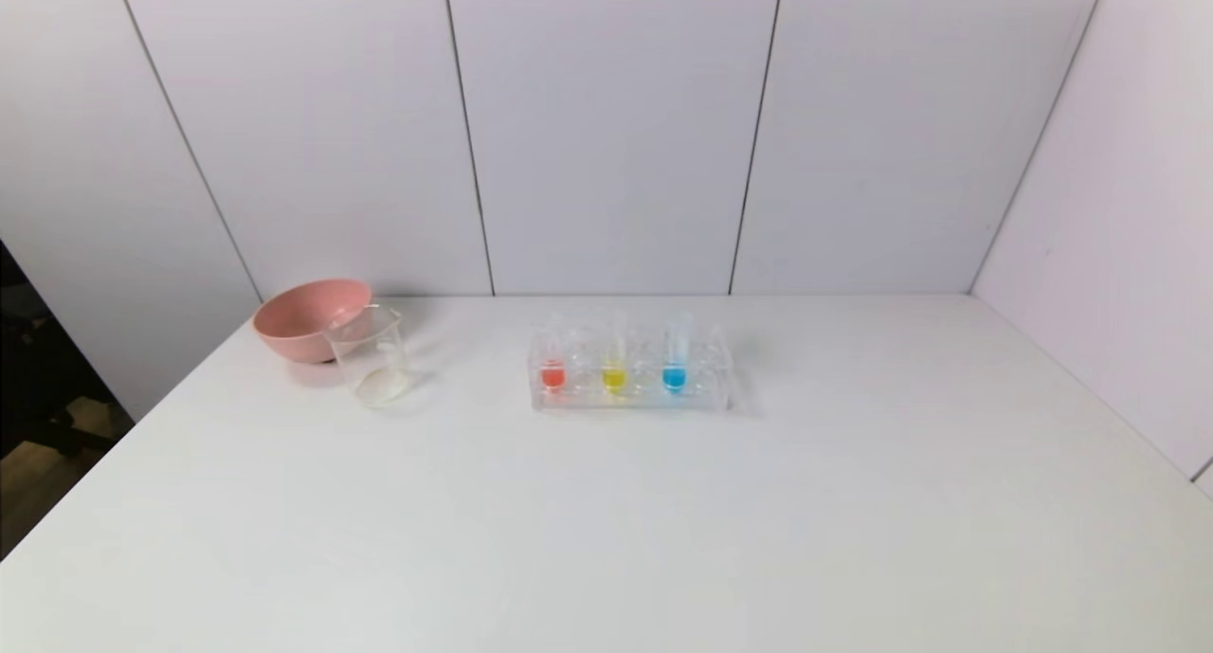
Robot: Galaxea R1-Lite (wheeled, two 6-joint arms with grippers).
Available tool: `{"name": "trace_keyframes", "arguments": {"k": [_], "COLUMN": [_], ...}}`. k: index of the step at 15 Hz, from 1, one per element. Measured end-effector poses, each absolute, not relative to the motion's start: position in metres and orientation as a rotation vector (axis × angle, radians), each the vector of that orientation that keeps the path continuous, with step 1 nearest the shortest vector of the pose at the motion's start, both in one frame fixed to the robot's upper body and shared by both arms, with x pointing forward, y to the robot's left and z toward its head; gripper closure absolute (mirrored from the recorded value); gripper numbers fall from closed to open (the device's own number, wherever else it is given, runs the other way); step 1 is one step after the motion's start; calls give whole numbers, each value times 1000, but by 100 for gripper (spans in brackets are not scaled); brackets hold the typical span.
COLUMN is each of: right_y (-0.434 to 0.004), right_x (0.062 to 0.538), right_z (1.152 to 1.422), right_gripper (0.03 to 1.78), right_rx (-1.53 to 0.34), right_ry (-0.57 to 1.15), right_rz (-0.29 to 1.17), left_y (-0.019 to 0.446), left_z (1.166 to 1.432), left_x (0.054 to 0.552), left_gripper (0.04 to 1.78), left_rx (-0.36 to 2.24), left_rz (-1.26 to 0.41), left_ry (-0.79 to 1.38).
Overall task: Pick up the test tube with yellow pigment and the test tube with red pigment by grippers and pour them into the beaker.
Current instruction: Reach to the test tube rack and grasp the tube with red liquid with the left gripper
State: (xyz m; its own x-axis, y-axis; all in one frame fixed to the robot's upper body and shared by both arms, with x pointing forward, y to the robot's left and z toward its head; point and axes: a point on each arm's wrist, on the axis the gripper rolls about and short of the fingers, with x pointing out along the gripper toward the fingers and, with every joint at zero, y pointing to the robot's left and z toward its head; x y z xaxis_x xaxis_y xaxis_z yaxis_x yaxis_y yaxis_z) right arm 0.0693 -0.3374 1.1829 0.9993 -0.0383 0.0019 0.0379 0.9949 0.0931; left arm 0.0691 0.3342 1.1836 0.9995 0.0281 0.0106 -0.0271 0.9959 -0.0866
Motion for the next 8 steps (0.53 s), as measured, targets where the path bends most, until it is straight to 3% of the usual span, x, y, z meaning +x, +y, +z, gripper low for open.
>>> {"name": "trace_keyframes", "arguments": {"k": [8], "right_y": [-337], "right_x": [69], "right_z": [1183], "right_gripper": [10], "right_rx": [94], "right_ry": [-4], "right_rz": [-38], "left_y": [334], "left_z": [1184], "left_x": [69], "left_gripper": [4], "left_rx": [-87], "left_rz": [28], "left_ry": [-12]}}
